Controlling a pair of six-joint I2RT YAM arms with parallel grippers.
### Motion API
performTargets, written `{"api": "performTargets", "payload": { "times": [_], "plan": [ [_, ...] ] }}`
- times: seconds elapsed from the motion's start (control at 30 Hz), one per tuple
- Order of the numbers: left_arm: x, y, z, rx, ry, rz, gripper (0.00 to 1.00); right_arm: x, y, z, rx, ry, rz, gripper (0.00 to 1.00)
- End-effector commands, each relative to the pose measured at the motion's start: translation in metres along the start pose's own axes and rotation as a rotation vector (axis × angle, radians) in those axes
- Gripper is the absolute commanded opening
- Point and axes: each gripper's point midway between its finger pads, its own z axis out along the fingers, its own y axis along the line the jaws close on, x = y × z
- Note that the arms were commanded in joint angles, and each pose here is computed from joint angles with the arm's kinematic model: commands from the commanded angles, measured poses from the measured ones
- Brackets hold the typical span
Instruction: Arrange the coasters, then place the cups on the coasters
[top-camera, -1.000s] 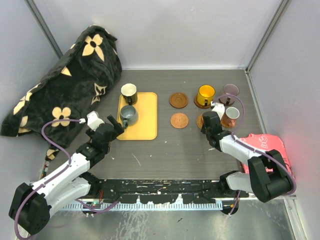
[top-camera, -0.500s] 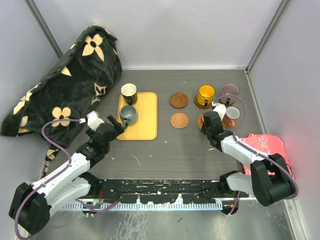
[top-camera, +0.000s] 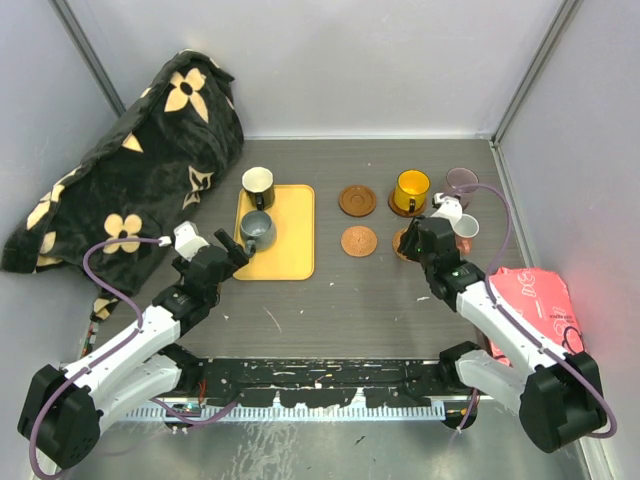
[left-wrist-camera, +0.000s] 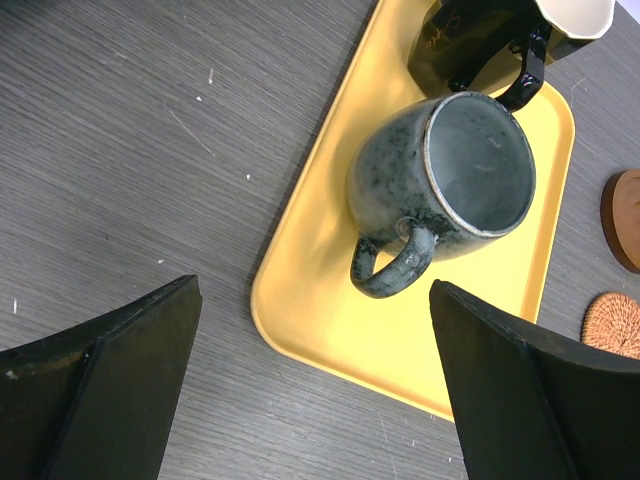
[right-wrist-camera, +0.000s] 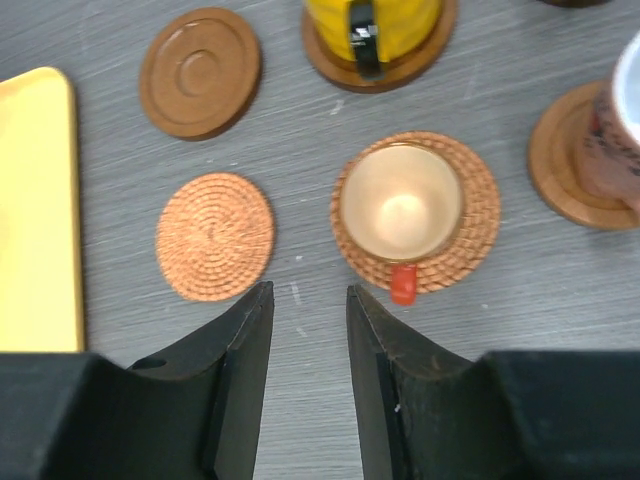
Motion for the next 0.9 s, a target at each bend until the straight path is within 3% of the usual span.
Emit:
{"api": "performTargets", "payload": {
  "times": [0.0, 0.13, 0.6, 0.87],
  "plan": [
    [-0.011, -0.009, 0.001, 0.026, -0.035, -0.032, 0.98, -0.028, 0.053, -0.010, -0.128, -0.034, 0.010, 0.42],
    [-0.012, -0.008, 0.001, 0.021, -0.037, -0.030, 0.98, -0.036, 0.102, -0.009, -0.170, -0.046, -0.071, 0.43],
    [-0.007, -0.007, 0.003, 0.004, -0.014, -0.023, 0.98, -0.023, 0.267, 0.054, -0.336, 0.057, -0.179, 0.43],
    [-0.008, -0.006, 0.002, 0.004, -0.024, -0.031, 0.98, -0.004, 0.334, 0.076, -0.418, 0.083, -0.212, 0.43]
  ]
}}
